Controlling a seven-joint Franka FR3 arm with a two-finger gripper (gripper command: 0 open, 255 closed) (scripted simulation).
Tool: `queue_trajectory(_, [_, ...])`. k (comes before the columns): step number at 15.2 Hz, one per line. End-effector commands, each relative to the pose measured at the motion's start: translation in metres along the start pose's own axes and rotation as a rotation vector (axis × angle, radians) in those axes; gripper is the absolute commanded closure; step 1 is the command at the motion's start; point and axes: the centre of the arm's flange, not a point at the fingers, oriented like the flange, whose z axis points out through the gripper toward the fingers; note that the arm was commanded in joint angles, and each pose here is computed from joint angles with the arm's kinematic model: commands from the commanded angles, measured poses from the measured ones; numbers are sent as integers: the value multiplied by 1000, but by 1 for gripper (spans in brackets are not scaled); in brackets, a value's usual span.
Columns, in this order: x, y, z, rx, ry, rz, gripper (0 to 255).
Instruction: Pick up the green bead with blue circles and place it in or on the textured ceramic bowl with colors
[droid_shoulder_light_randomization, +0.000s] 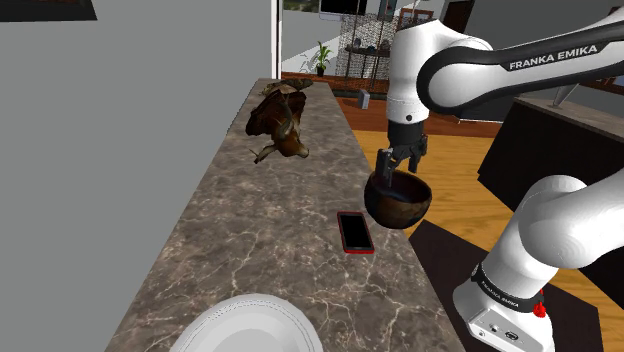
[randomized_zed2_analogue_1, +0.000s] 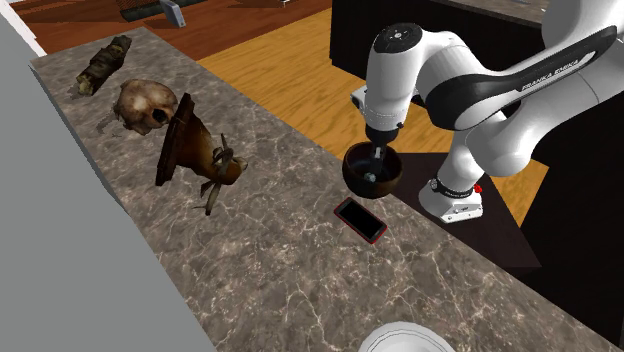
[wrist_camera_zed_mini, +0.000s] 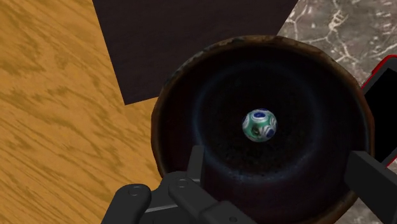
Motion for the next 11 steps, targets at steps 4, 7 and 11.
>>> queue_trajectory(4, [-1, -1, -44, 0, 0, 0, 0])
queue_trajectory(7, [-1, -1, -44, 0, 0, 0, 0])
queue_trajectory(11, [-1, -1, -44, 0, 0, 0, 0])
